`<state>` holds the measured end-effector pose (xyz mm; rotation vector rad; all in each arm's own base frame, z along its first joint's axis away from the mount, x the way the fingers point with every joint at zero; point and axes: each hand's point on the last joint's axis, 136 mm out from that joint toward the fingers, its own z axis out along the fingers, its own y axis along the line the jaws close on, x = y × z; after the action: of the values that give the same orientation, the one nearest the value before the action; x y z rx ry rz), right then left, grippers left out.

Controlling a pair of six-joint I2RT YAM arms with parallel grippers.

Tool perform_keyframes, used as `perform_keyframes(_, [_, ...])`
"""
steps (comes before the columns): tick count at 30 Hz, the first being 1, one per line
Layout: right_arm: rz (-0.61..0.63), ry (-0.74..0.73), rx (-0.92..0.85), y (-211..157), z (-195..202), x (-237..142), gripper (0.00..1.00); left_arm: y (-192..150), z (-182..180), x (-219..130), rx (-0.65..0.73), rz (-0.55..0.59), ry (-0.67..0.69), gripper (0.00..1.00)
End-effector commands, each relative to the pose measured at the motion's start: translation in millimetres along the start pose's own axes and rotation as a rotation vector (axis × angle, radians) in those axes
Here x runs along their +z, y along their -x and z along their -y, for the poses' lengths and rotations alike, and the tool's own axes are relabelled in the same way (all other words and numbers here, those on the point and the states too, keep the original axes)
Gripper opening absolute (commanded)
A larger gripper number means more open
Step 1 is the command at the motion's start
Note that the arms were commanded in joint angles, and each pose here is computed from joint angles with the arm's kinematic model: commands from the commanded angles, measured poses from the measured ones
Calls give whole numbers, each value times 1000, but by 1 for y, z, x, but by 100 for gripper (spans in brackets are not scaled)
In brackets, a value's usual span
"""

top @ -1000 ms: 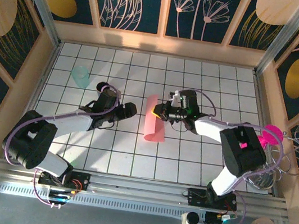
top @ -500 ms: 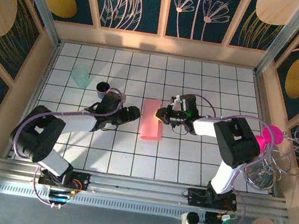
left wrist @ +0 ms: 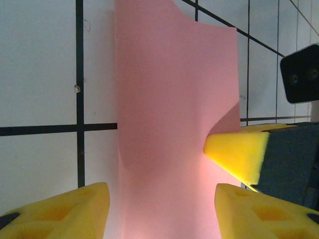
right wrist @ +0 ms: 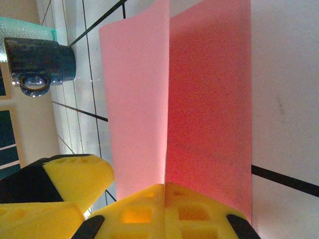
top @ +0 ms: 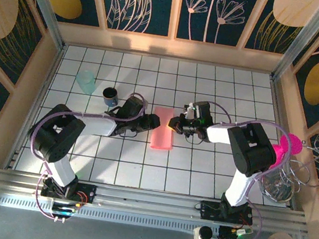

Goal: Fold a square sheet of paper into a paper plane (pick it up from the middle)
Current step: First fold in half a square sheet of paper at the center of the table.

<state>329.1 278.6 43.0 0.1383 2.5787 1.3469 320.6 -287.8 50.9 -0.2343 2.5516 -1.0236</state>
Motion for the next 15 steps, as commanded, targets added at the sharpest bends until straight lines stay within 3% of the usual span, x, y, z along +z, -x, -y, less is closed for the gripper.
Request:
perform_keyframes(1, [-3,12,-21,7,-2,1,5,-5,-7,9,-11,-28,47,56])
perform_keyframes(9, [-16,22,-16,8,-2,2,6,-12,-16,22,-10,-74,105,50])
perform_keyframes(15, [-15,14,-13,9,-1,1,12,-22,-48,26,-29,-90,247,40])
